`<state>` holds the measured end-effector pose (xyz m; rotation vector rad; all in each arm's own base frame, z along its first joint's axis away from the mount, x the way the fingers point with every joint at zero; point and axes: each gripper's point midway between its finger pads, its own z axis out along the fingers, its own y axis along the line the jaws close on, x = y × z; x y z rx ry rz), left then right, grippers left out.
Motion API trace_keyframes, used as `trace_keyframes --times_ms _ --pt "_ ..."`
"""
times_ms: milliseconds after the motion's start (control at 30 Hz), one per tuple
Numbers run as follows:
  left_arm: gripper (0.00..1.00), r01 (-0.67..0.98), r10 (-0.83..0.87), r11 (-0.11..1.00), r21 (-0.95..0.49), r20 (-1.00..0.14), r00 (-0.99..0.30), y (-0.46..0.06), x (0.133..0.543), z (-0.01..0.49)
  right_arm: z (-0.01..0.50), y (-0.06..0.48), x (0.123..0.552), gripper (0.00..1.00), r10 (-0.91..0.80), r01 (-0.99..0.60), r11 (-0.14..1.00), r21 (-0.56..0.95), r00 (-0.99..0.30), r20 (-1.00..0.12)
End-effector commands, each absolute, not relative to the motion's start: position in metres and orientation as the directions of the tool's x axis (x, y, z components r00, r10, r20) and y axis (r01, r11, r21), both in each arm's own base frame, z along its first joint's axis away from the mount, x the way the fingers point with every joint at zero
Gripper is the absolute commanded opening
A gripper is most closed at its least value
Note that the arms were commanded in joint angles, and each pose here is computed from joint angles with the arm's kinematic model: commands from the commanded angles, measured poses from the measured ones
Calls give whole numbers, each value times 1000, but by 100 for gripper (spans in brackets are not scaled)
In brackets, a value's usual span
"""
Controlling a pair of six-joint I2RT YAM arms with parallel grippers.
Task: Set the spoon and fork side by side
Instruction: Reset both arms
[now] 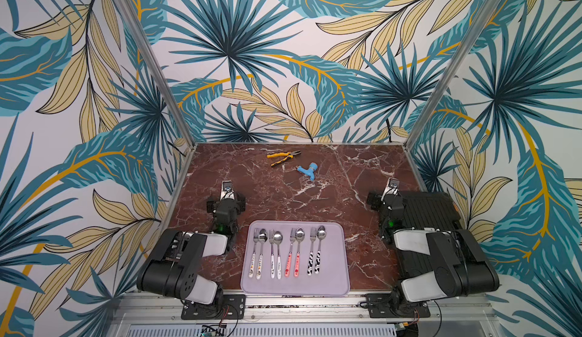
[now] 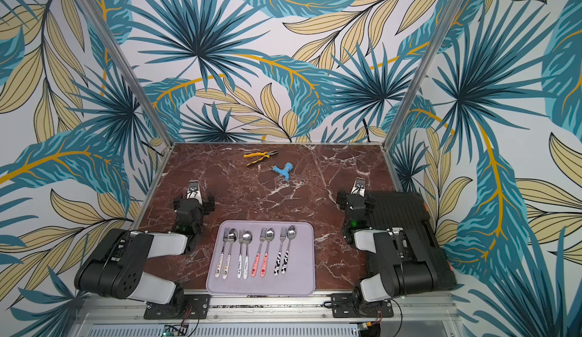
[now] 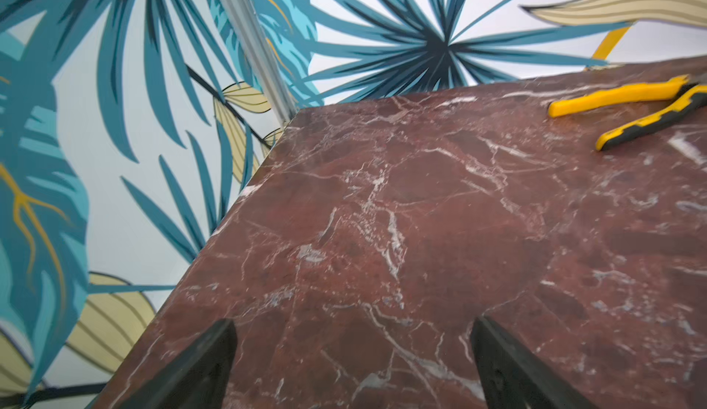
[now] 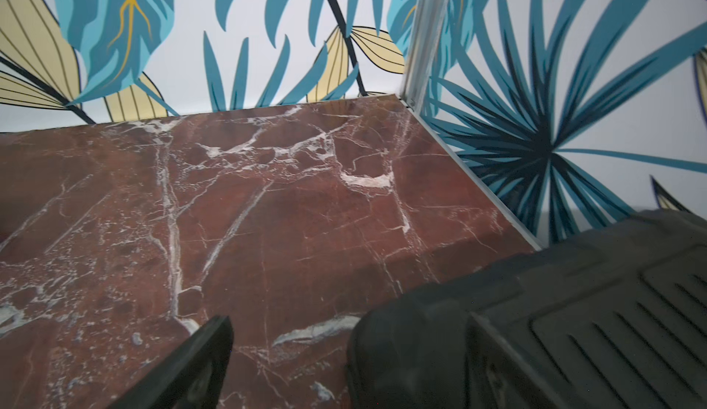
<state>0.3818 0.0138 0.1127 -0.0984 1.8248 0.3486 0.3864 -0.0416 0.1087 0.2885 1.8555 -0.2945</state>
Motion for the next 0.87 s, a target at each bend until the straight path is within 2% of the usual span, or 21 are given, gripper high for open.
trace_keyframes --times_ms 0,100,833 --pt "100 -150 116 978 147 -974 -196 -2 393 121 114 -30 393 99 17 270 961 -59 -272 -962" --pt "100 -185 68 975 121 -960 -273 9 397 118 112 -30 393 100 29 272 961 -53 -287 -957" --pt "100 -183 57 977 111 -959 -276 12 398 117 113 -30 393 100 24 271 961 -55 -280 -960"
